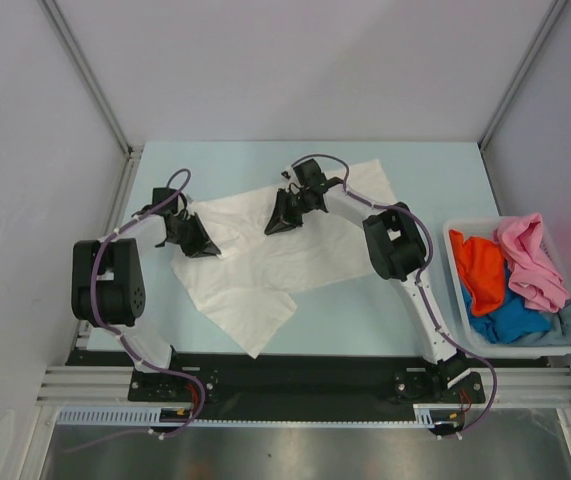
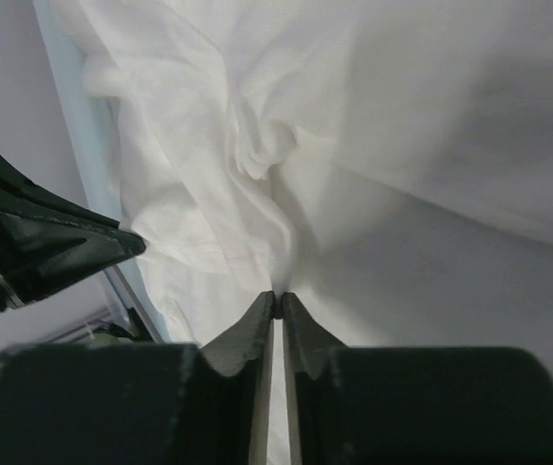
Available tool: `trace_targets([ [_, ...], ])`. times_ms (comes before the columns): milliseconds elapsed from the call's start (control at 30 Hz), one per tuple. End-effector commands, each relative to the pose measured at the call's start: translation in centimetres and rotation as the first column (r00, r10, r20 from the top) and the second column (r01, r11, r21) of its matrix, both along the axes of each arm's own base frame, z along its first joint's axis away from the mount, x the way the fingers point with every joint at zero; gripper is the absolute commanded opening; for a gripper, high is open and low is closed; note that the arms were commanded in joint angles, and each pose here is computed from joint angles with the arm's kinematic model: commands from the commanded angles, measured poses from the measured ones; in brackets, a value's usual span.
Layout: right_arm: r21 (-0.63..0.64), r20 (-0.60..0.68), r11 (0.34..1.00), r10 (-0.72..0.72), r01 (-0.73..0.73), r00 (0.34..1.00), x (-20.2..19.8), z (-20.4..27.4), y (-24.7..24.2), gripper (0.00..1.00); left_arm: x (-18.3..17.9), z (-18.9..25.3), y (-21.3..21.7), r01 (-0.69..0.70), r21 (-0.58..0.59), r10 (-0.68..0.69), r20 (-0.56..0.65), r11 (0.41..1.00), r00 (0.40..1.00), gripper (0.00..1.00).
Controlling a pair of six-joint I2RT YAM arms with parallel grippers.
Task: Fold and stack the t-shirts
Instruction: Fold the tshirt
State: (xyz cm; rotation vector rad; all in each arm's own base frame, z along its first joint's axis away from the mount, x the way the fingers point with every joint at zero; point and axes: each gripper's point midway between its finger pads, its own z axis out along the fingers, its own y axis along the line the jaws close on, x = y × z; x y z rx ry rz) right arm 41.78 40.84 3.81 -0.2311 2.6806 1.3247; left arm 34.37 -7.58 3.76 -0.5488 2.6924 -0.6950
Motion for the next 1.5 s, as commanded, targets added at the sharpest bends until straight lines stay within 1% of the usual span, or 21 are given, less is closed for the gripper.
trace_targets([
  [0, 0.073, 0.01, 0.997, -0.014, 0.013, 1.0, 0.8, 3.2, 1.0, 0.1, 1.4, 3.1, -0.1, -0.005, -0.033, 0.007, 0.071, 0.999, 0.997, 0.1],
  [33, 0.079, 0.008, 0.997, -0.022, 0.021, 1.0, 0.8, 3.8, 1.1, 0.04, 1.3, 3.3, -0.1, -0.009, -0.044, 0.012, 0.068, 0.999, 0.998, 0.09],
  [67, 0.093, -0.004, 0.995, -0.031, 0.031, 1.0, 0.8, 4.5, 1.1, 0.0, 1.2, 3.5, -0.1, -0.013, -0.048, 0.016, 0.068, 0.999, 0.998, 0.08],
  [100, 0.103, 0.002, 0.994, -0.036, 0.035, 0.999, 0.8, 5.5, 1.1, 0.0, 1.1, 3.8, -0.1, -0.016, -0.051, 0.019, 0.07, 0.999, 0.997, 0.07],
  [167, 0.1, -0.011, 0.994, -0.048, 0.049, 0.999, 0.7, 5.8, 1.0, 0.0, 0.6, 3.8, 0.0, -0.023, -0.054, 0.026, 0.053, 0.998, 0.998, 0.06],
  [267, 0.094, -0.042, 0.995, -0.041, 0.045, 0.998, 0.0, 5.3, 0.7, 0.0, -0.2, 3.5, -0.1, -0.035, -0.064, 0.037, 0.027, 0.997, 0.999, 0.04],
  [400, 0.069, -0.082, 0.997, -0.031, 0.037, 0.996, -0.9, 3.8, 0.4, 0.0, -1.2, 3.2, 0.4, -0.064, -0.064, 0.065, 0.007, 0.996, 0.998, 0.01],
  [700, 0.07, -0.087, 0.997, -0.017, 0.023, 0.996, -1.5, 3.8, 0.5, 0.0, -2.2, 2.9, 0.9, -0.085, -0.045, 0.084, -0.015, 0.995, 0.996, 0.01],
  [1000, 0.064, -0.105, 0.998, 0.001, 0.006, 0.995, -2.3, 3.5, 0.4, 0.0, -2.9, 2.3, 1.8, -0.1, 0.008, 0.101, -0.035, 0.995, 0.994, 0.01],
  [1233, 0.065, -0.117, 0.998, 0.011, -0.004, 0.993, -2.8, 3.4, 0.4, 0.0, -3.9, 1.9, 2.2, -0.113, 0.026, 0.115, -0.062, 0.993, 0.991, 0.03],
  [1267, 0.067, -0.118, 0.998, 0.013, -0.005, 0.993, -2.8, 3.4, 0.5, 0.0, -4.0, 2.0, 2.4, -0.12, 0.027, 0.121, -0.059, 0.992, 0.991, 0.04],
  [1333, 0.071, -0.11, 0.997, 0.014, -0.006, 0.994, -2.7, 3.7, 0.4, 0.02, -4.0, 2.0, 2.8, -0.131, 0.033, 0.133, -0.053, 0.991, 0.99, 0.19],
  [1367, 0.071, -0.108, 0.997, 0.016, -0.008, 0.994, -2.7, 3.7, 0.4, 0.11, -3.8, 2.1, 3.4, -0.15, 0.042, 0.152, -0.048, 0.988, 0.987, 0.28],
  [1400, 0.073, -0.104, 0.997, 0.011, -0.004, 0.995, -2.4, 3.9, 0.3, 0.17, -3.5, 2.3, 3.8, -0.16, 0.046, 0.162, -0.035, 0.986, 0.986, 0.45],
  [1433, 0.068, -0.091, 0.998, 0.002, 0.004, 0.996, -1.9, 4.0, 0.0, 0.24, -2.6, 3.0, 4.5, -0.175, 0.059, 0.175, -0.004, 0.983, 0.985, 0.51],
  [1467, 0.064, -0.07, 0.998, -0.002, 0.007, 0.998, -1.4, 4.8, -0.1, 0.34, -2.0, 3.6, 5.4, -0.199, 0.072, 0.198, 0.024, 0.977, 0.98, 0.59],
])
